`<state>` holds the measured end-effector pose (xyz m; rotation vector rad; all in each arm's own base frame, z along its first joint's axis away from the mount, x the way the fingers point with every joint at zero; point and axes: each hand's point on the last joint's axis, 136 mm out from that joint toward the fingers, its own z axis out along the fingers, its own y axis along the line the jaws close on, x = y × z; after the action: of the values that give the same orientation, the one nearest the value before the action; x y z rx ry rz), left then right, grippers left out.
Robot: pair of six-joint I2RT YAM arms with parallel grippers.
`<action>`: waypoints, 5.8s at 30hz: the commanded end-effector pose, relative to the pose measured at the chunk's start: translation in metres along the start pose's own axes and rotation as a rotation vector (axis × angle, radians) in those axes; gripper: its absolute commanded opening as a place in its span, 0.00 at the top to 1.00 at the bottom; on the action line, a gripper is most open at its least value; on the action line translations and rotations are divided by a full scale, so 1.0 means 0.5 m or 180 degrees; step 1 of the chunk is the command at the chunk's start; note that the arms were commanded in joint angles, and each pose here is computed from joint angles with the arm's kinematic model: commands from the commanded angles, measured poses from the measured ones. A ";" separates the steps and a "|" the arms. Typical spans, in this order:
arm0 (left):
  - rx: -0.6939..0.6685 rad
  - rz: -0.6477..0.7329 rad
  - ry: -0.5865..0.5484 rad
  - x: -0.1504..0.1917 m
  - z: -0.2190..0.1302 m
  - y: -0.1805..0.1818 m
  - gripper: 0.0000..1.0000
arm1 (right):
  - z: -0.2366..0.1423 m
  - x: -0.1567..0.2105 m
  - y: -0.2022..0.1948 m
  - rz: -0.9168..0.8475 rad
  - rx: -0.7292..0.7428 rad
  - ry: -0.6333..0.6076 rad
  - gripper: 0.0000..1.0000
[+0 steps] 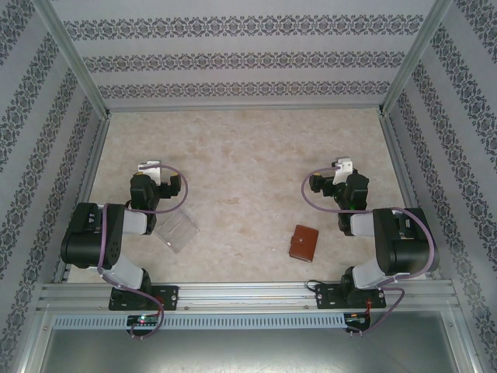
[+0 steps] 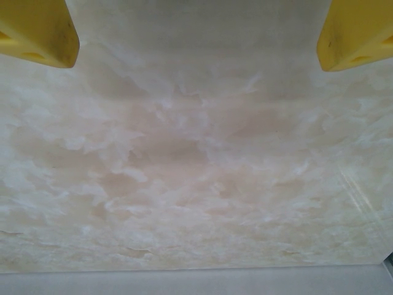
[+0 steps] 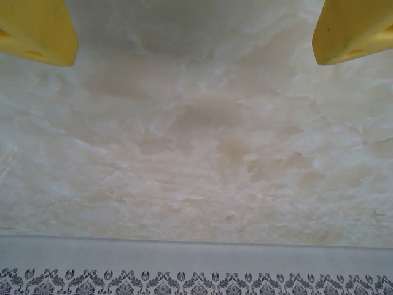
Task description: Take the credit cards out of the card holder
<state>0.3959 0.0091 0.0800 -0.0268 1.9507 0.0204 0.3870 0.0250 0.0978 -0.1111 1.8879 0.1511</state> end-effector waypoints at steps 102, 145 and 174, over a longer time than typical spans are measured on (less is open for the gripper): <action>-0.1164 -0.2121 0.2797 0.141 -0.376 -0.003 0.66 | -0.275 0.025 0.260 0.0703 0.0138 0.2576 0.36; -0.0721 -0.1935 0.2997 0.135 -0.309 -0.046 0.98 | -0.276 0.005 0.251 0.0726 0.0126 0.2426 0.36; 0.0220 -0.0295 0.3084 -0.050 0.025 -0.475 1.00 | -0.235 -0.001 0.242 0.0643 0.0212 0.2456 0.35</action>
<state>0.4347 -0.2376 0.0986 -0.1392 2.8538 -0.2729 0.2523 0.1297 0.1360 0.0842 2.6941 0.2303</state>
